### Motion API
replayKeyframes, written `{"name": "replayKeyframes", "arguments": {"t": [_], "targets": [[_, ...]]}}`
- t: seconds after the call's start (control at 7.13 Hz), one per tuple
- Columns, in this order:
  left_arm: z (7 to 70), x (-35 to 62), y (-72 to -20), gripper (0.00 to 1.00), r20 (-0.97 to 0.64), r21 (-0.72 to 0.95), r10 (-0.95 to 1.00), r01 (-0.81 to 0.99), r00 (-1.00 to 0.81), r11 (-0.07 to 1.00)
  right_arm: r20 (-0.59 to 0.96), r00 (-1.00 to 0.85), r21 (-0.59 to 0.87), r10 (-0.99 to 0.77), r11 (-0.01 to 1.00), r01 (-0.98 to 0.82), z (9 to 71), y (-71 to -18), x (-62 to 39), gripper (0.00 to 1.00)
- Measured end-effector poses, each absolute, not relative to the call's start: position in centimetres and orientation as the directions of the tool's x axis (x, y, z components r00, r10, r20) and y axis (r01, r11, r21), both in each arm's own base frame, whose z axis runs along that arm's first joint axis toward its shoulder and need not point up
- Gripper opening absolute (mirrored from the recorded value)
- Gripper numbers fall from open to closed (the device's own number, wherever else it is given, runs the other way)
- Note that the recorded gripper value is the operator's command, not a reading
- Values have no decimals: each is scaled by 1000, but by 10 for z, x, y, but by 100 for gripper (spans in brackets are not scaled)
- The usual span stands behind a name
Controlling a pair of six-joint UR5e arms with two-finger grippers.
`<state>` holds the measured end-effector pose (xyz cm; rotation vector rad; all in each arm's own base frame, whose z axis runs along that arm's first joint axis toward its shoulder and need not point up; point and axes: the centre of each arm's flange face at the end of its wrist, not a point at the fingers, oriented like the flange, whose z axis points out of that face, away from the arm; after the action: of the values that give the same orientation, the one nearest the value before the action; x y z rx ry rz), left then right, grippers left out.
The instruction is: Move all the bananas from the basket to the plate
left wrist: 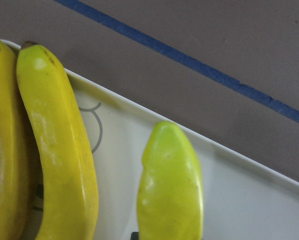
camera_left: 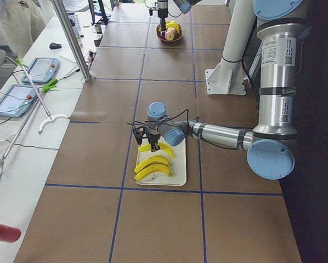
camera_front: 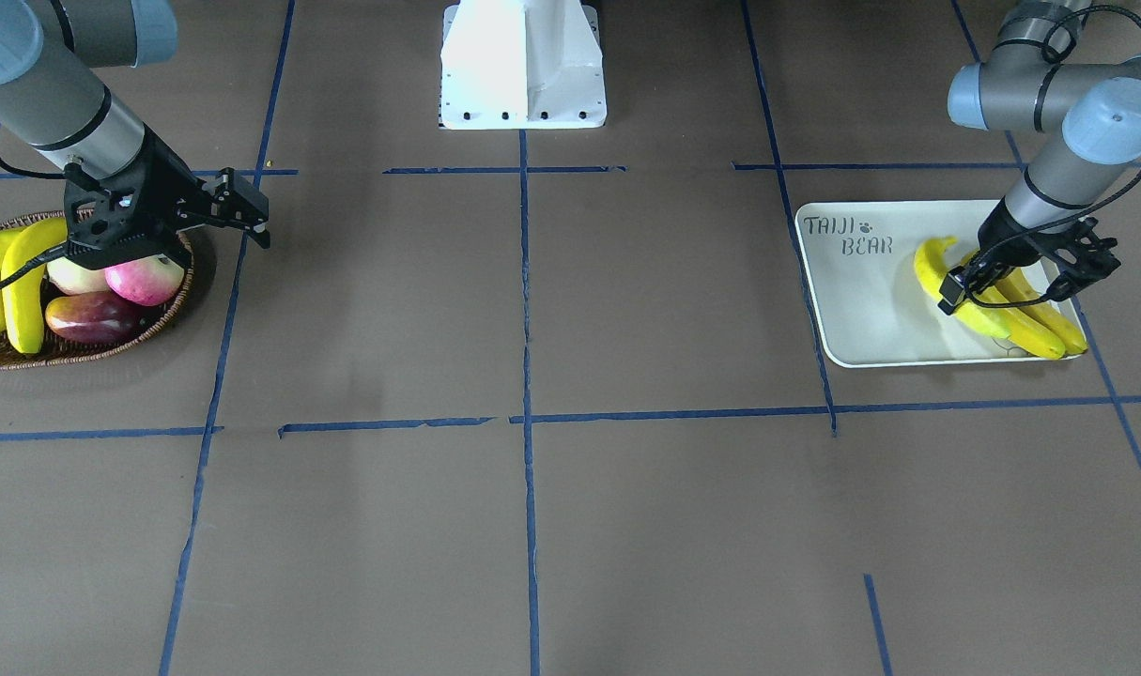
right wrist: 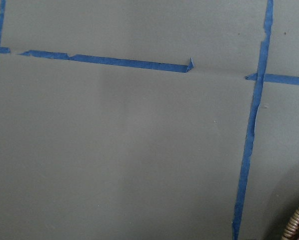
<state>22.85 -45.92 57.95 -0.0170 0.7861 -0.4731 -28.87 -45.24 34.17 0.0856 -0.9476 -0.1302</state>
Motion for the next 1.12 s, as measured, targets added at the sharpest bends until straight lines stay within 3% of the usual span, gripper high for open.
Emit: {"name": "replayKeyframes", "arguments": {"t": [0.56, 1.12], "targets": [[549, 180, -472, 100, -738, -153, -366, 387, 567, 909, 794, 587, 138, -160, 987, 84, 354, -438, -276, 100], [485, 173, -463, 100, -814, -130, -300, 347, 498, 929, 655, 670, 302, -349, 934, 191, 463, -372, -202, 99]]}}
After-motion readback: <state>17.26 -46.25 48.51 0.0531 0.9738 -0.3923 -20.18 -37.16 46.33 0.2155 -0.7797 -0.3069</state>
